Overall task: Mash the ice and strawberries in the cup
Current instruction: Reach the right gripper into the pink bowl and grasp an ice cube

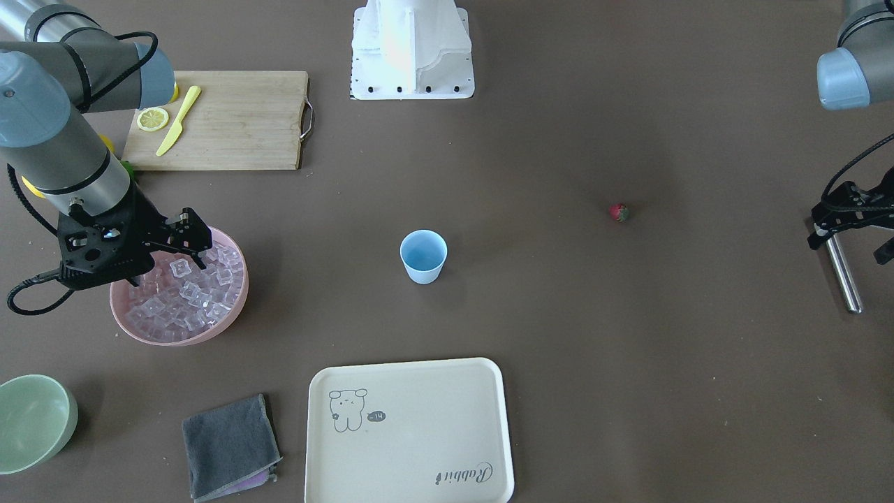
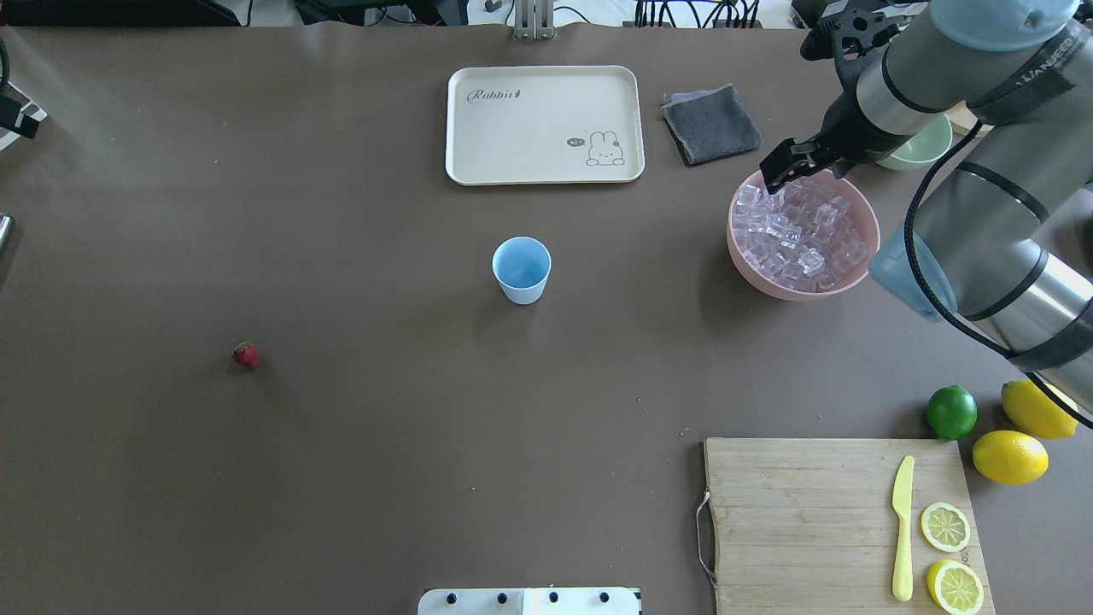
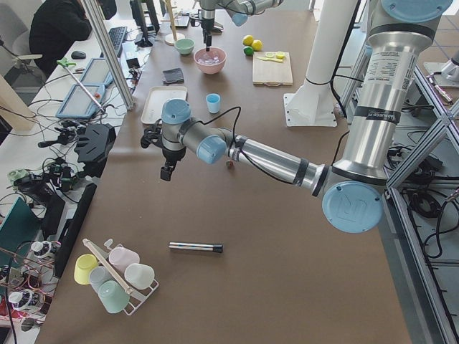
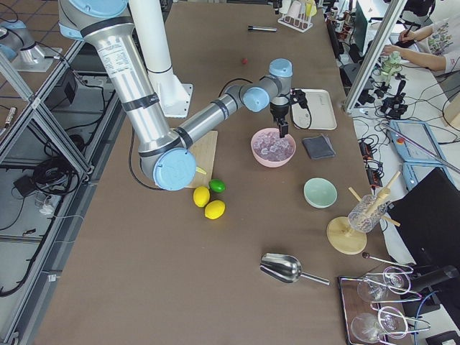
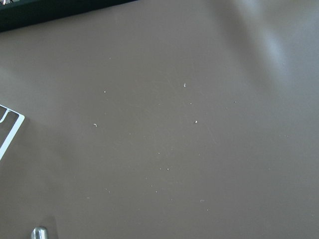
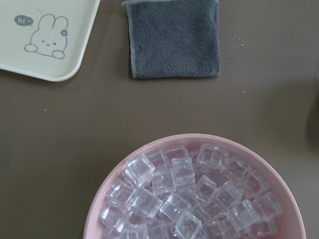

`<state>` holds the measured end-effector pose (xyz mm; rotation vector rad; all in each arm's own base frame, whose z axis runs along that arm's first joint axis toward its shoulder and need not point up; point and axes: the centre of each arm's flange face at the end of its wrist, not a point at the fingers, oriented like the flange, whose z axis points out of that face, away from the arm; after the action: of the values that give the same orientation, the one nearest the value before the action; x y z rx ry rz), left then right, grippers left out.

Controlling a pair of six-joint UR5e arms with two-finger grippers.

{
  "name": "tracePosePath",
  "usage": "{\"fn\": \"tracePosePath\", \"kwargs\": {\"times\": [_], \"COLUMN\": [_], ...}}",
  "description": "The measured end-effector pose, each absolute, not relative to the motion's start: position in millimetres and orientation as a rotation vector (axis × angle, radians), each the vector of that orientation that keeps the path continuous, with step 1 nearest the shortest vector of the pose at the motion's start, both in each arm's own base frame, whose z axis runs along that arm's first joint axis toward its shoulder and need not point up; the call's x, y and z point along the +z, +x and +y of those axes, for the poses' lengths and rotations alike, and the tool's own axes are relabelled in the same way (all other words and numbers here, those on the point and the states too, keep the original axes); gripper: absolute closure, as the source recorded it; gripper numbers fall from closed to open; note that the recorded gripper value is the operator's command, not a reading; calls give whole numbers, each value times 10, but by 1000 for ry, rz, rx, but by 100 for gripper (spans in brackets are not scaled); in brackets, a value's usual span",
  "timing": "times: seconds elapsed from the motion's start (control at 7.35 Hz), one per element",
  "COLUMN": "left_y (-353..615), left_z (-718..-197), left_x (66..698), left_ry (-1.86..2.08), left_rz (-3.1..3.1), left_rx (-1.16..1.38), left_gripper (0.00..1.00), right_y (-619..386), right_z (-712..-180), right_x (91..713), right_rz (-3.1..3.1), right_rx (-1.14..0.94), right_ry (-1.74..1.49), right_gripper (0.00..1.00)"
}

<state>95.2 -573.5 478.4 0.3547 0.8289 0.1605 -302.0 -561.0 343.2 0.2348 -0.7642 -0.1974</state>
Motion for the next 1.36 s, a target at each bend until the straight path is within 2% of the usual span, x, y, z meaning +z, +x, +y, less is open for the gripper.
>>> {"fn": "tracePosePath", "kwargs": {"times": [0.27, 1.36], "left_y": [1027, 1102], "left_z": [-5768, -5732], "left_x": [5147, 5135], "left_ry": [385, 378], "left_rz": [840, 860], "left_rx": [164, 114], "left_gripper": [2, 2], "right_y": [-3026, -3366], "right_z": [-5611, -5261], "right_x": [3636, 4125], "right_rz": [-740, -773], "right_rx": [-210, -318], "right_ry": [218, 229], "right_gripper": [10, 11]}}
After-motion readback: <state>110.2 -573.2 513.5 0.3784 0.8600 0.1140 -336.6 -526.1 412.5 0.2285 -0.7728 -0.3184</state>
